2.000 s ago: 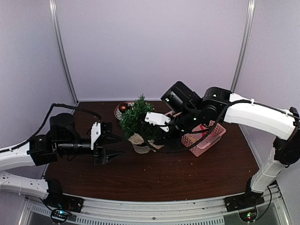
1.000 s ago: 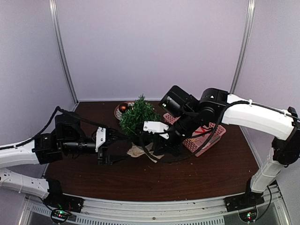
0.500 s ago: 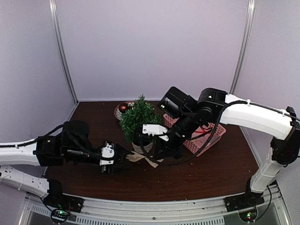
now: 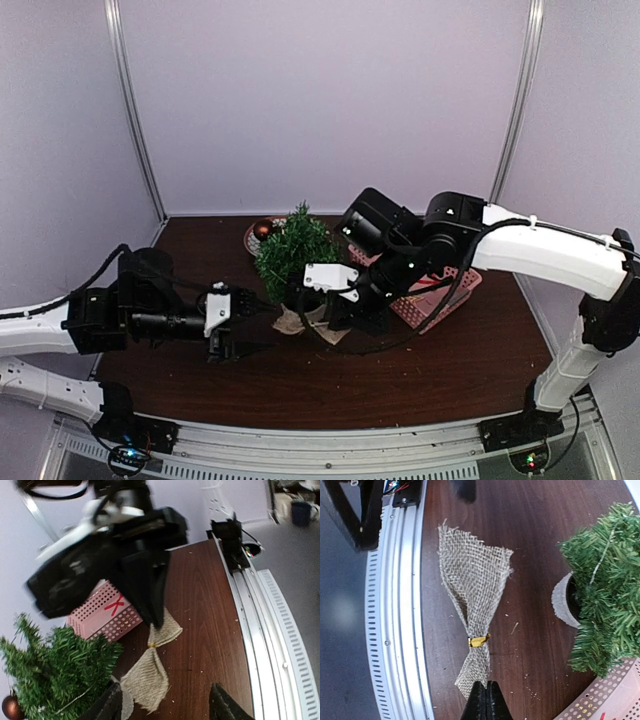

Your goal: Decorate the small christmas tree

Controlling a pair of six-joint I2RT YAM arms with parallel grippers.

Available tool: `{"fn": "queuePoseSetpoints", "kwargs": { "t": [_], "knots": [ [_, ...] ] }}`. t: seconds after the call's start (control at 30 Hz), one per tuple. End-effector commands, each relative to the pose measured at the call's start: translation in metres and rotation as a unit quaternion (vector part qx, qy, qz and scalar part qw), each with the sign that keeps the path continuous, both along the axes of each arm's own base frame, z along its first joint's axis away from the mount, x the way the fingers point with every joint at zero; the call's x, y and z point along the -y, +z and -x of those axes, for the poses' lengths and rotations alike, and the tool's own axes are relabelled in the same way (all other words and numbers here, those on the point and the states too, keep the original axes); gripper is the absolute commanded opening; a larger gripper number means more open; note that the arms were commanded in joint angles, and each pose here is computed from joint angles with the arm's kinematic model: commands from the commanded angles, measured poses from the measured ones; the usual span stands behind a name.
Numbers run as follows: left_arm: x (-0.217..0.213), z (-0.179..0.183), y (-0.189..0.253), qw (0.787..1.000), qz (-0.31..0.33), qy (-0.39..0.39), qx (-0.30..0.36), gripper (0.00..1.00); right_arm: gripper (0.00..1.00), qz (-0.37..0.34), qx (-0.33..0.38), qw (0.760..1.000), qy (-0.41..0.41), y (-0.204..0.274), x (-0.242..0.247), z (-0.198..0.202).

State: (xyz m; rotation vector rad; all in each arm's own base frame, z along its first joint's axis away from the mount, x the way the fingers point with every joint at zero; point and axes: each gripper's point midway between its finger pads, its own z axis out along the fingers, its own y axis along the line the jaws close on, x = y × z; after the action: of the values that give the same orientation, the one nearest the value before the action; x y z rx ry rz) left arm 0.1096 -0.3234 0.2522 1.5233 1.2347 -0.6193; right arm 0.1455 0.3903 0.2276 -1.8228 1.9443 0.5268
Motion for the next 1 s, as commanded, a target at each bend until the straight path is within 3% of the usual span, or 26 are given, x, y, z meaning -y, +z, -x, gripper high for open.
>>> {"fn": "queuePoseSetpoints", "kwargs": {
  "t": [0.0,0.13,0.4,0.67,0.83,0.93,0.97],
  "knots": [
    [-0.012,-0.030,0.027,0.985,0.092,0.086,-0.120,0.56,0.00,-0.022,0.104,0.994,-0.028,0.024,0.005,-0.022],
    [-0.008,-0.042,0.025,0.964,0.111,0.108,-0.217,0.54,0.00,-0.025,0.164,0.986,-0.020,0.032,0.001,-0.022],
    [0.013,-0.039,0.013,0.957,0.076,0.082,-0.269,0.48,0.00,0.004,0.230,0.973,-0.009,0.035,-0.001,-0.020],
    [0.021,-0.027,0.012,0.959,0.078,0.035,-0.269,0.26,0.00,0.020,0.229,0.973,0.000,0.027,-0.005,-0.017],
    [0.018,-0.032,0.014,0.962,0.092,0.045,-0.255,0.00,0.00,0.013,0.221,0.975,-0.001,0.028,-0.007,-0.016],
    [0.015,-0.039,0.010,0.959,0.102,0.070,-0.253,0.00,0.21,-0.011,0.218,0.976,-0.019,0.036,-0.007,-0.019],
    [0.013,-0.040,0.010,0.959,0.107,0.073,-0.254,0.00,0.32,-0.025,0.210,0.977,-0.029,0.040,-0.006,-0.021]
  ]
}}
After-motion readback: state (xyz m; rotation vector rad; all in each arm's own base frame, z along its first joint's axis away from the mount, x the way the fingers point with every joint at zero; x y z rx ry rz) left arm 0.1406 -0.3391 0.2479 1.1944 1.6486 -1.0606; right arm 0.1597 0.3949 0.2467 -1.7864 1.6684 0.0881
